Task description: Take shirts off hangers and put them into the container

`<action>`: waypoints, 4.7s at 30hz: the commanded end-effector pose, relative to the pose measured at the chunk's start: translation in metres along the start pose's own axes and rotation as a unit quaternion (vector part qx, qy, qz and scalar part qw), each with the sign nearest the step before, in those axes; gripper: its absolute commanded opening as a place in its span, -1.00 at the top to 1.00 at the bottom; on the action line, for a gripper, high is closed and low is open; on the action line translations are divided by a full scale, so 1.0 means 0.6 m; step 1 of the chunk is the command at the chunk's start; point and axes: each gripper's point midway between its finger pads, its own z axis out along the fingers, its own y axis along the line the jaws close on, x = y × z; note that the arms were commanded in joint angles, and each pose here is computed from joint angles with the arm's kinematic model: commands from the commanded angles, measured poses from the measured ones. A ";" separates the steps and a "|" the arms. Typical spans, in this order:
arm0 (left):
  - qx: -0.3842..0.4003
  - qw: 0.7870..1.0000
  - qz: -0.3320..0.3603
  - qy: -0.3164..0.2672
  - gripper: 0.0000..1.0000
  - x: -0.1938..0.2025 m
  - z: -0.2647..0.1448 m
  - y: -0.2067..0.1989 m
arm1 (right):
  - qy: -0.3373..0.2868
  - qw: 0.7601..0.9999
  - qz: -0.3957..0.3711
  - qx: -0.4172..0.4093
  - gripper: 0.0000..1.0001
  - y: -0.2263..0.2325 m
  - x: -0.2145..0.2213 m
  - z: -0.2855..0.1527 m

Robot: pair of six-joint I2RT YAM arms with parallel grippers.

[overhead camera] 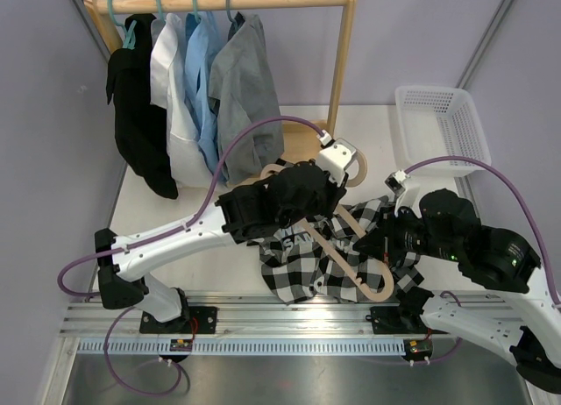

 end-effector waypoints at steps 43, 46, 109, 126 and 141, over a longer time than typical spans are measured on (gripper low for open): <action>-0.085 0.986 -0.119 -0.081 -0.98 0.206 -0.340 -0.063 | -0.181 0.934 -0.155 0.265 1.00 0.020 -0.424 0.100; -0.078 0.986 -0.119 -0.084 -0.98 0.204 -0.344 -0.070 | -0.217 0.920 -0.168 0.279 1.00 0.030 -0.470 0.096; -0.073 0.986 -0.077 -0.128 -0.98 0.031 -0.225 0.061 | -0.063 0.978 0.025 0.197 -0.99 -0.121 -0.047 0.068; -0.154 0.968 -0.167 -0.106 -0.98 0.125 -0.237 0.228 | 0.012 0.929 0.003 0.371 -0.99 -0.230 0.042 0.274; -0.140 0.960 -0.219 -0.106 -0.96 0.193 -0.284 0.242 | 0.033 0.917 0.026 0.396 -0.99 -0.325 0.001 0.418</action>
